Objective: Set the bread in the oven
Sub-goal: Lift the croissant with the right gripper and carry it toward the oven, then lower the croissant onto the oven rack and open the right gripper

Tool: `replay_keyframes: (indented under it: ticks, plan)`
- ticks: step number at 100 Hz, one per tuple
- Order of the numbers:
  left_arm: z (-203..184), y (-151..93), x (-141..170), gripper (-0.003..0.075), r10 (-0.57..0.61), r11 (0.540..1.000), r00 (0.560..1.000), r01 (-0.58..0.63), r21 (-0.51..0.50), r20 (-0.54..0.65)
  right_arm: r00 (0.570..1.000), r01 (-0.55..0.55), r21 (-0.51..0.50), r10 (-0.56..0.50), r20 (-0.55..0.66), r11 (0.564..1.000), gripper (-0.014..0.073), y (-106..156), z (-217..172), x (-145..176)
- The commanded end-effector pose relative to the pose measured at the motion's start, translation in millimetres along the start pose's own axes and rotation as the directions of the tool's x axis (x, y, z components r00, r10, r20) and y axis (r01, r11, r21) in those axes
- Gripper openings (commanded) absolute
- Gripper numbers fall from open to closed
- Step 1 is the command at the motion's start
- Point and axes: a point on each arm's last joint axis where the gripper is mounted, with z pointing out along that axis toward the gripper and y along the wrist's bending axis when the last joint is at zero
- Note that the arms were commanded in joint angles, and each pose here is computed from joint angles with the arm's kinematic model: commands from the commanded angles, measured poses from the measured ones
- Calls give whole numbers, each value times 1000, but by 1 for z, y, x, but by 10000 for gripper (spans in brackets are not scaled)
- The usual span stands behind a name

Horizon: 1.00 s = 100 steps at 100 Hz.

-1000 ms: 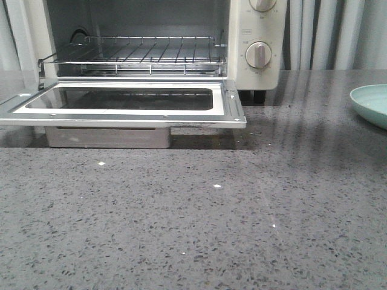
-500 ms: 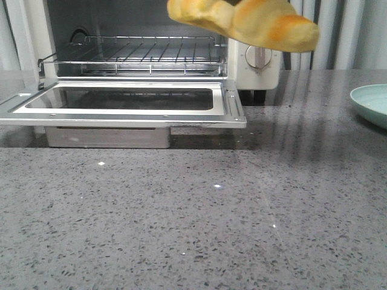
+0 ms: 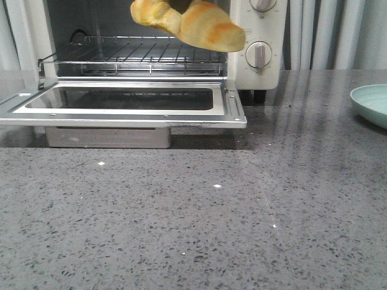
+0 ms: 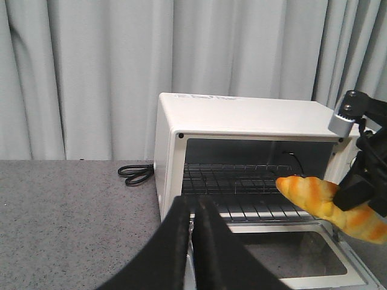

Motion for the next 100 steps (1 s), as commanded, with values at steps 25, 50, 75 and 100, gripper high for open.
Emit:
replay_keyframes:
  ticks: [25, 50, 75, 100]
  plan:
    - [-1, -3, -14, -22, -9, 1000, 996, 7, 19, 85, 971, 98, 113, -120, 207, 989, -73, -10, -17, -27]
    - [-1, -3, -14, -22, -9, 1000, 996, 7, 19, 85, 958, 118, 169, -157, 239, 978, -73, -13, 5, -36]
    - [-1, -2, -13, -21, -9, 1000, 997, 7, 18, 79, 943, 141, 235, -203, 264, 962, -73, -16, 16, -43]
    - [-1, -2, -13, -21, -9, 1000, 997, 7, 18, 79, 933, 152, 256, -224, 280, 955, -72, -17, 28, -47]
